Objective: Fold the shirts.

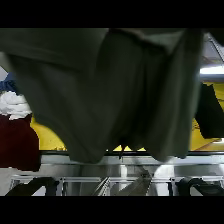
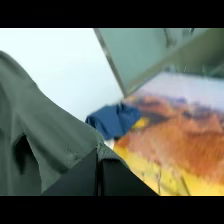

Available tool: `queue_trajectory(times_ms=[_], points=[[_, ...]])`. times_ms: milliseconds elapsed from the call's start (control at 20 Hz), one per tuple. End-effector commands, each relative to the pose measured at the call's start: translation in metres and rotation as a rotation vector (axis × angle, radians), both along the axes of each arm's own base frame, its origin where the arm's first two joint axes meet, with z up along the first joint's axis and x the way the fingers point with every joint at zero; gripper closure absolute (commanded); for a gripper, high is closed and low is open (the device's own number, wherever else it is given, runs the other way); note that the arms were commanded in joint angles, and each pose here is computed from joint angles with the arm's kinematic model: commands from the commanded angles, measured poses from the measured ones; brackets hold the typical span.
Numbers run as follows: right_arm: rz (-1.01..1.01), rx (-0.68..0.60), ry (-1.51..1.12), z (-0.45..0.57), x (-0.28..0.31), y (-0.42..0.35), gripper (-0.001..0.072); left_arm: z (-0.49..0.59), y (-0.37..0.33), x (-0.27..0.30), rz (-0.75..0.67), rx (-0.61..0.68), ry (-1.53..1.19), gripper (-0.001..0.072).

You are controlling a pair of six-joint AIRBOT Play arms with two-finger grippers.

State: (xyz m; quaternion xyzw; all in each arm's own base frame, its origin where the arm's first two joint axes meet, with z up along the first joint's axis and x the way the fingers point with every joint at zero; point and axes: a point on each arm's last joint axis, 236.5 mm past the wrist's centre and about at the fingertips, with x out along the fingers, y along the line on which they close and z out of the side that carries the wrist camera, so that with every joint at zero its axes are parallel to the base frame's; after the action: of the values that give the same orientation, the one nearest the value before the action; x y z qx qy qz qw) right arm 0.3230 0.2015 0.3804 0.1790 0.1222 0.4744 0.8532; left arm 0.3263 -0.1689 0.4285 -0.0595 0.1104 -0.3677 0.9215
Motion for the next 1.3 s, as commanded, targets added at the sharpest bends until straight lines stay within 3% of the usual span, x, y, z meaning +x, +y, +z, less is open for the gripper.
queue_trajectory(times_ms=[0,100,150,200,250,350,600,900,1100,1250], points=[[0.037,-0.088,0.245,-0.109,0.075,0.028,0.0699,-0.117,0.0,0.098,0.015,0.031,0.231,0.068],[-0.026,-0.11,0.392,-0.193,0.134,0.033,0.0692,-0.199,0.003,0.154,0.017,0.091,0.324,0.0681],[-0.091,-0.107,0.457,-0.235,0.164,0.027,0.061,-0.239,0.003,0.177,0.006,0.125,0.363,0.0683],[-0.162,-0.099,0.519,-0.276,0.191,0.016,0.0418,-0.277,0.005,0.197,0.002,0.135,0.425,0.0675],[-0.197,-0.082,0.575,-0.305,0.205,0.008,0.0348,-0.308,0.011,0.211,-0.007,0.136,0.49,0.0416],[-0.216,-0.072,0.649,-0.335,0.213,-0.018,0.0349,-0.34,0.031,0.228,0.009,0.087,0.626,-0.0011],[-0.172,-0.177,0.666,-0.312,0.174,-0.101,0.0349,-0.346,0.098,0.2,0.023,-0.009,0.91,0.0001],[-0.144,-0.453,0.945,-0.361,0.063,-0.163,0.0351,-0.404,0.078,0.058,-0.107,-0.047,1.306,0.0002],[-0.185,-0.516,1.078,-0.405,-0.01,-0.181,0.0351,-0.466,0.069,-0.032,-0.019,-0.032,1.441,0.0002],[-0.323,-0.475,1.115,-0.42,-0.024,-0.204,0.035,-0.499,0.059,-0.074,0.049,-0.024,1.484,0.0002]])
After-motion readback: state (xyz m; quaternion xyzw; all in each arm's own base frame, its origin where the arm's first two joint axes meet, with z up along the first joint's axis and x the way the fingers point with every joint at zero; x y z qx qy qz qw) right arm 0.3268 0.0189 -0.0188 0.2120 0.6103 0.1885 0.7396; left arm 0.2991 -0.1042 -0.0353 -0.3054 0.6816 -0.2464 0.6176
